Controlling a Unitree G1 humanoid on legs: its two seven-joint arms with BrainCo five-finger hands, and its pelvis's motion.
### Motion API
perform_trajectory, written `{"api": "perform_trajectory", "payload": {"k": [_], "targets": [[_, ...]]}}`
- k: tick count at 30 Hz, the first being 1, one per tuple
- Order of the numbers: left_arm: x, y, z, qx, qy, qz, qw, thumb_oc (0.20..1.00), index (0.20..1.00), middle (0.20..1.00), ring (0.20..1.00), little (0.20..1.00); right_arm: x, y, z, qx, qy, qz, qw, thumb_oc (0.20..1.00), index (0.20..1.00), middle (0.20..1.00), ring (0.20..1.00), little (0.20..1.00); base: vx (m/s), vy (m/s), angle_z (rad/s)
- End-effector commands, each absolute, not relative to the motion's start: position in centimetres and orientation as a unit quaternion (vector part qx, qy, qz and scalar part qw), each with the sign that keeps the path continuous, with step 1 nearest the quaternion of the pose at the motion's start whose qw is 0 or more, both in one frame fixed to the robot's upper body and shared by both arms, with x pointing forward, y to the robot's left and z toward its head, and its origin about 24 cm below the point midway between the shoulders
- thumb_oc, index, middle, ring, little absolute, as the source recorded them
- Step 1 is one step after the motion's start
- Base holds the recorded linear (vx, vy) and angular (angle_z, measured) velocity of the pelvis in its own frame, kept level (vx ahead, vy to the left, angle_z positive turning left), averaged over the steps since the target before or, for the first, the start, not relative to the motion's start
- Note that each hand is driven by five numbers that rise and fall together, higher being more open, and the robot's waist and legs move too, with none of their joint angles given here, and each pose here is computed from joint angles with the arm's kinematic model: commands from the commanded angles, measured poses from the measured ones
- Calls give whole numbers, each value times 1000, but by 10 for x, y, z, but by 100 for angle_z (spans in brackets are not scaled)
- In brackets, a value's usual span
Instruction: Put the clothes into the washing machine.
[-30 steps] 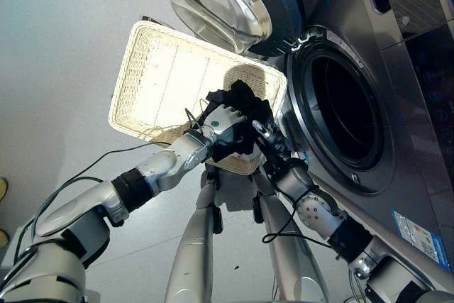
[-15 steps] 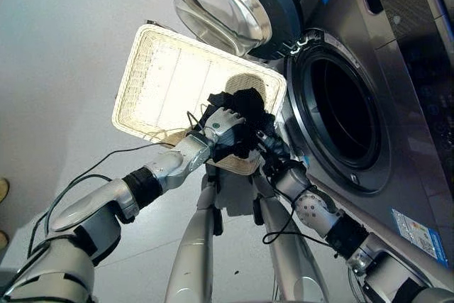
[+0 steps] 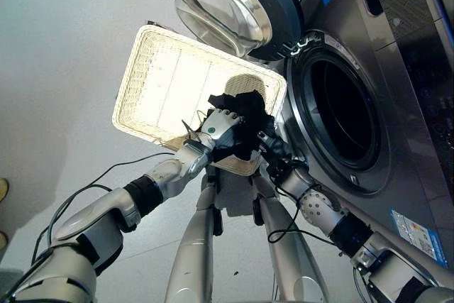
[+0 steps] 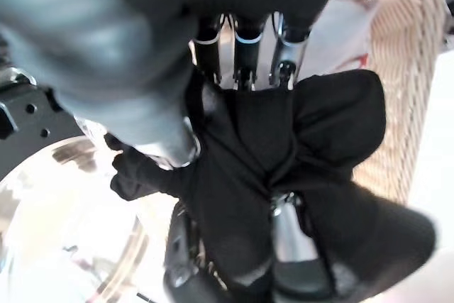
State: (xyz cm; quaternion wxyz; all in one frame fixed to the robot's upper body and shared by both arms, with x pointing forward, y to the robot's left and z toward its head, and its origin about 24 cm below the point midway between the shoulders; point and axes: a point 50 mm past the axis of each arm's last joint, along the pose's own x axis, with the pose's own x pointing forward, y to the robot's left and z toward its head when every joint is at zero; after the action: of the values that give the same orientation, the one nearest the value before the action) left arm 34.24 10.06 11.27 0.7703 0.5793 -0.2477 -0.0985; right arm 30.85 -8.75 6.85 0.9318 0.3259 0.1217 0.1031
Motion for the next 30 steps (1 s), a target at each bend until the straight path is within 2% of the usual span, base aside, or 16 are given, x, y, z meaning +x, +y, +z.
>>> {"api": "perform_trajectory", "payload": {"k": [1,5,7,9,10,13,18,19,20,21,22,23,26,28,29,30], "targets": [[338,89,125,445,-260,-106,850,1000,1000,1000,1000,1000,295,-54,108,440,42,208,872,200,200,200,200,200,7,-30,2],[334,121,125,285,-192,-91,935,1000,1000,1000,1000,1000,297,-78,117,486,-6,195,852,200,200,200,200,200,1,-28,-1],[332,145,122,192,-162,-62,966,1000,1000,1000,1000,1000,304,-96,118,530,-16,184,828,200,200,200,200,200,6,-47,0],[331,148,122,178,-160,-54,969,1000,1000,1000,1000,1000,305,-99,118,538,-17,179,824,200,200,200,200,200,7,-36,0],[329,167,120,109,-146,-19,983,1000,1000,1000,1000,1000,314,-119,122,579,-35,153,800,200,200,200,200,200,23,-112,-1],[327,187,119,50,-141,30,988,1000,1000,1000,1000,1000,327,-146,128,623,-59,111,772,200,200,200,200,200,20,-82,1],[327,193,119,34,-140,50,988,1000,1000,1000,1000,1000,332,-156,130,637,-72,95,762,200,200,200,200,200,14,-39,2],[328,205,119,10,-138,86,987,1000,1000,1000,1000,1000,342,-183,137,663,-103,47,740,200,200,200,200,200,26,-54,4],[328,205,119,10,-138,86,987,1000,1000,1000,1000,1000,342,-183,137,663,-103,47,740,200,200,200,200,200,80,-119,8],[330,221,114,-37,-123,126,984,1000,1000,1000,1000,1000,353,-233,155,696,-174,-35,695,200,200,200,200,200,62,-87,5],[330,226,108,-53,-111,139,983,1000,1000,1000,1000,1000,354,-261,167,709,-219,-88,664,200,200,200,200,200,65,-88,8],[331,226,108,-54,-110,140,982,1000,1000,1000,1000,1000,354,-266,168,709,-226,-99,661,200,200,200,200,200,31,-40,7],[329,229,96,-59,-91,151,983,1000,1000,1000,1000,1000,342,-319,179,715,-287,-227,596,200,200,200,200,200,47,-23,1],[327,230,91,-60,-85,152,983,1000,1000,1000,1000,1000,334,-337,183,716,-308,-271,565,200,200,200,200,200,11,-8,-3],[327,230,91,-60,-85,152,983,1000,1000,1000,1000,1000,334,-337,183,716,-308,-271,565,200,200,200,200,200,23,-14,5],[325,230,88,-61,-82,151,983,1000,1000,1000,1000,1000,326,-350,185,713,-328,-302,541,200,200,200,200,200,-8,-7,5]]}}
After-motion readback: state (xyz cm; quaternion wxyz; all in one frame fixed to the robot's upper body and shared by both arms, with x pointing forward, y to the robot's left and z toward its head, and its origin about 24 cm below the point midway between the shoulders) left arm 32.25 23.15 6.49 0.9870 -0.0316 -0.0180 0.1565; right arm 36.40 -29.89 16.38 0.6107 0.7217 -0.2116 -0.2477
